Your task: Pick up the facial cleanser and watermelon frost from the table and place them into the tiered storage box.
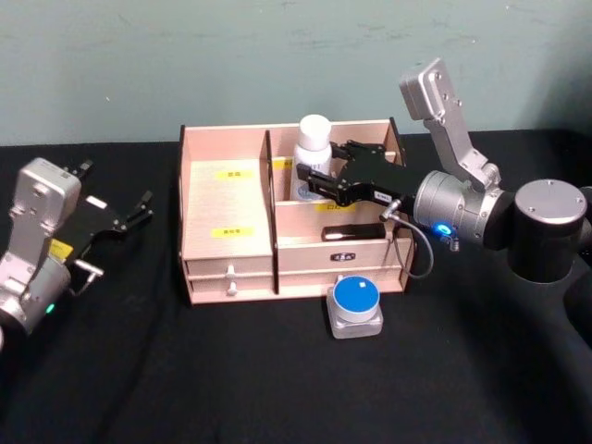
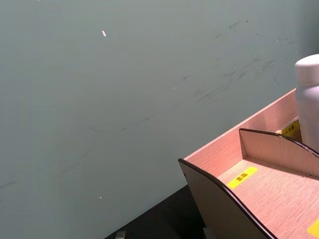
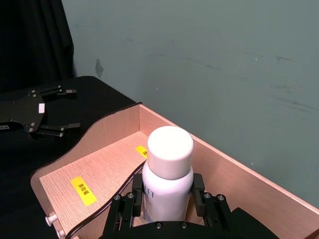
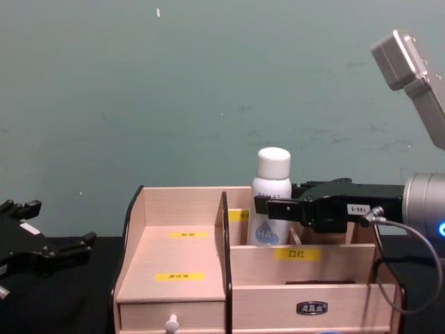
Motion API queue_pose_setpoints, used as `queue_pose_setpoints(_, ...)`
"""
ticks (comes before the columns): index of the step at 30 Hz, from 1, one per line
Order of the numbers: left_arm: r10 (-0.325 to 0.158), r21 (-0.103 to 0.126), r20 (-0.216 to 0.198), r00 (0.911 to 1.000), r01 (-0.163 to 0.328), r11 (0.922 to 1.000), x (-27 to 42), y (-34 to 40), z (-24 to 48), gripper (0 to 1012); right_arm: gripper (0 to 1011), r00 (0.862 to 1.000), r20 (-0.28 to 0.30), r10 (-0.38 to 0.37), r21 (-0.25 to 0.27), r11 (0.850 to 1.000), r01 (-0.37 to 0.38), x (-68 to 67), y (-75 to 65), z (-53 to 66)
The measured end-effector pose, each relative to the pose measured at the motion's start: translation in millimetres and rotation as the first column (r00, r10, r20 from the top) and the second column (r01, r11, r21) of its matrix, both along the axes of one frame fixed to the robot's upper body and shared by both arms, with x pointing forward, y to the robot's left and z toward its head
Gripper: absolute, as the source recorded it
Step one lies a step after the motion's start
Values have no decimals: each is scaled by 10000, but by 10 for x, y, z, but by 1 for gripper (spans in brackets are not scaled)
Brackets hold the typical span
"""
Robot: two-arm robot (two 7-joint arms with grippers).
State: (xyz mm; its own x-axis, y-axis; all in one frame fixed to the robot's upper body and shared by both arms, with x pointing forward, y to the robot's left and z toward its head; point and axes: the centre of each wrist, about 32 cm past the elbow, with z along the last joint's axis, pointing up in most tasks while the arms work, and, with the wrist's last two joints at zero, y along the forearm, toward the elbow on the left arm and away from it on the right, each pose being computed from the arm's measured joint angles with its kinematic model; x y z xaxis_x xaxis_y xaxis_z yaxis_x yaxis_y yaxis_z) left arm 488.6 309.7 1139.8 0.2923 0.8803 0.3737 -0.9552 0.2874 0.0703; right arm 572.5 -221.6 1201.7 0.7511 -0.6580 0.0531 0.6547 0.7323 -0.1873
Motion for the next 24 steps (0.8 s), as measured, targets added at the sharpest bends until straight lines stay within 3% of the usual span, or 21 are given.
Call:
queue_pose_setpoints(4,0,-1,0,10000,0,10000,0,0,0,1001,633,10000,9,1,13,10000,-1,0,-1,3)
queue_pose_setpoints(17,0,0,0,10000,0,10000,0,0,0,1001,1002,10000,95,-6,66,10000,5,-12,-13,17)
queue_pose_setpoints(24,0,0,-1,10000,0,10000,0,0,0,1001,1000,9989,471,67,58,10000,-70,-103,-61,177)
